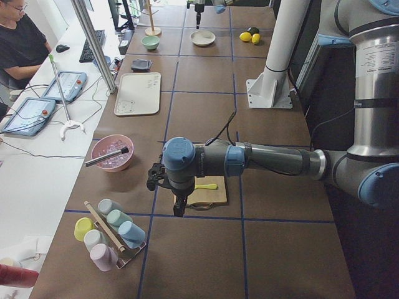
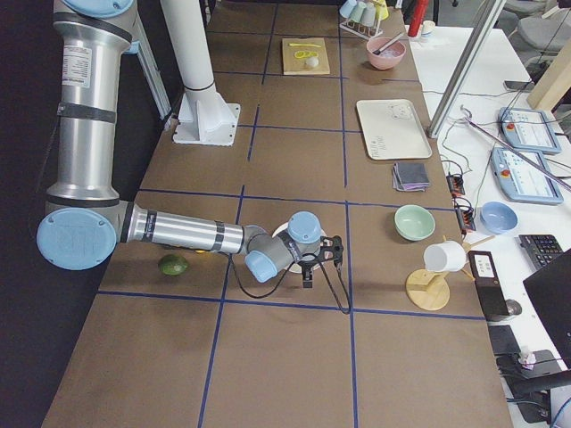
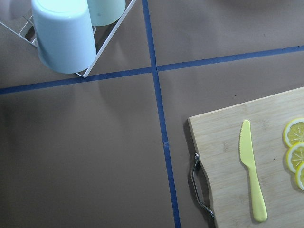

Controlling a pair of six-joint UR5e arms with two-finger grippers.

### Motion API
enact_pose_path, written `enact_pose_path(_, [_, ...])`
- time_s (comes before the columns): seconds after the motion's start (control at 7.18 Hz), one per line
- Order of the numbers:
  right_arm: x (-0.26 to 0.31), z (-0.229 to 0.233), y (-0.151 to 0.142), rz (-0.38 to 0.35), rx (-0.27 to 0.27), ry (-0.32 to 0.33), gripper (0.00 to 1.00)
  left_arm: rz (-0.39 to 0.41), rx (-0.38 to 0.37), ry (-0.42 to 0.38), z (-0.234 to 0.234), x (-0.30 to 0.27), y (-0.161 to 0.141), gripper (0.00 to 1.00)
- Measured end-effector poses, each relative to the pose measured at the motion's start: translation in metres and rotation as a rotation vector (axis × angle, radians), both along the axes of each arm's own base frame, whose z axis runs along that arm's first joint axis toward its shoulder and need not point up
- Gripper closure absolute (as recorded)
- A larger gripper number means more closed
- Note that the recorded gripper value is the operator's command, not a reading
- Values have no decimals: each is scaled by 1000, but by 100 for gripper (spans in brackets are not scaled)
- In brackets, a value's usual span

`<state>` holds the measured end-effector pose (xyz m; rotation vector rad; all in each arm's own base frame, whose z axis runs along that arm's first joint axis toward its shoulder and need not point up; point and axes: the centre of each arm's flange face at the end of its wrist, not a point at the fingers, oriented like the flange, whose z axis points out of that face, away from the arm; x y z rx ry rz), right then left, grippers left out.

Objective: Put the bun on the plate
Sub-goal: 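Reach the right gripper to the rim of the white plate and grasp it, then lift the white plate with the right gripper and carry it to table center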

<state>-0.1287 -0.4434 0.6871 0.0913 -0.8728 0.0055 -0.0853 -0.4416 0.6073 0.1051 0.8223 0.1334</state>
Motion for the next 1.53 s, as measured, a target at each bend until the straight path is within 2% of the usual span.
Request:
enact_pose_path(0.14, [-5, 6, 3, -10, -10, 6, 34, 0, 2, 0, -1, 0, 0, 0])
enact_pose_path(0.42, [-7, 8, 5, -18, -16, 6, 94, 0, 3, 0, -1, 0, 0, 0])
enact_pose_path(0.56, [-7, 8, 6, -19, -17, 3, 100, 0, 3, 0, -2, 0, 0, 0])
enact_pose_path(1.11, [-5, 0, 10, -24, -9, -13, 100, -28, -17, 2, -7, 0, -1, 0])
enact_pose_path(1.25, [-5, -14, 11, -21, -4, -38, 100, -37, -19, 2, -10, 0, -1, 0])
enact_pose_path(1.53, [-13, -94, 1, 58, -32, -151, 100, -42, -18, 3, -14, 0, -1, 0])
